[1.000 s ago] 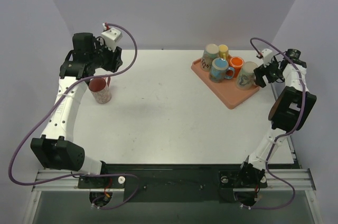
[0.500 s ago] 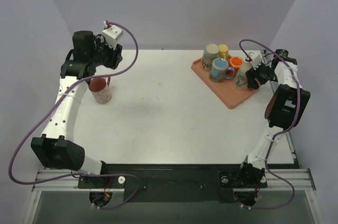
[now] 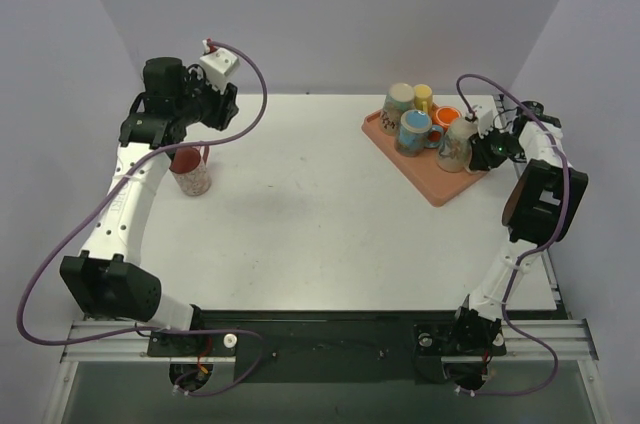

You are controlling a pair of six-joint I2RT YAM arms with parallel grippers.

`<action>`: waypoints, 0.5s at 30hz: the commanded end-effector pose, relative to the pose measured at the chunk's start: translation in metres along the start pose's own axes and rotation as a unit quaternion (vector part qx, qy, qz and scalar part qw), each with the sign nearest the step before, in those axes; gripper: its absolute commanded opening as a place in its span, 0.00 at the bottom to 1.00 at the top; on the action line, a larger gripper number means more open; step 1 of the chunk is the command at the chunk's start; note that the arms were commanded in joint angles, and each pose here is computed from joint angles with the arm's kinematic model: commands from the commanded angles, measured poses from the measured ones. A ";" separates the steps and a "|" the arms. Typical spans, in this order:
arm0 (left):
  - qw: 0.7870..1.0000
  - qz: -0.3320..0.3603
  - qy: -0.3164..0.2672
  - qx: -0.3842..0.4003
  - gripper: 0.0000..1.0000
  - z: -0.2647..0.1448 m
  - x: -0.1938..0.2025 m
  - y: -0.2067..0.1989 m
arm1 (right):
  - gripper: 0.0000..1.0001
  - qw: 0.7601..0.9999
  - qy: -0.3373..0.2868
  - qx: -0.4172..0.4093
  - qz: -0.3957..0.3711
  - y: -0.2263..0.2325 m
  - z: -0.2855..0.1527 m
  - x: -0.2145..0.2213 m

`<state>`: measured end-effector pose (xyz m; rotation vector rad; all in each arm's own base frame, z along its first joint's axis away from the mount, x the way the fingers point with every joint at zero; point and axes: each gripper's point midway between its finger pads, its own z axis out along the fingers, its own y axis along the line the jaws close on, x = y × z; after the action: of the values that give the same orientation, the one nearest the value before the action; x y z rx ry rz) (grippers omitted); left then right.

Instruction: Turn the mug right side up

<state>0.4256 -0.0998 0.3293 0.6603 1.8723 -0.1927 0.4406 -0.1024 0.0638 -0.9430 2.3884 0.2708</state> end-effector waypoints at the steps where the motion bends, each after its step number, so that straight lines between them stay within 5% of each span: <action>1: 0.998 0.025 -0.048 0.019 0.54 -0.008 -0.030 -0.010 | 0.00 0.997 -0.035 0.024 0.061 0.005 -0.028 -0.024; 8: 0.987 0.082 -0.103 0.089 0.54 -0.015 -0.035 -0.055 | 0.00 0.971 -0.106 0.049 0.210 0.011 -0.061 -0.068; 15: 0.964 0.155 -0.158 0.148 0.54 -0.019 -0.020 -0.124 | 0.00 0.885 -0.131 0.053 0.443 0.025 -0.071 -0.083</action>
<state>0.3719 -0.1699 0.3086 0.9409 1.6676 -0.3543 0.4409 -0.0808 0.1171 -0.0794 2.4991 0.4314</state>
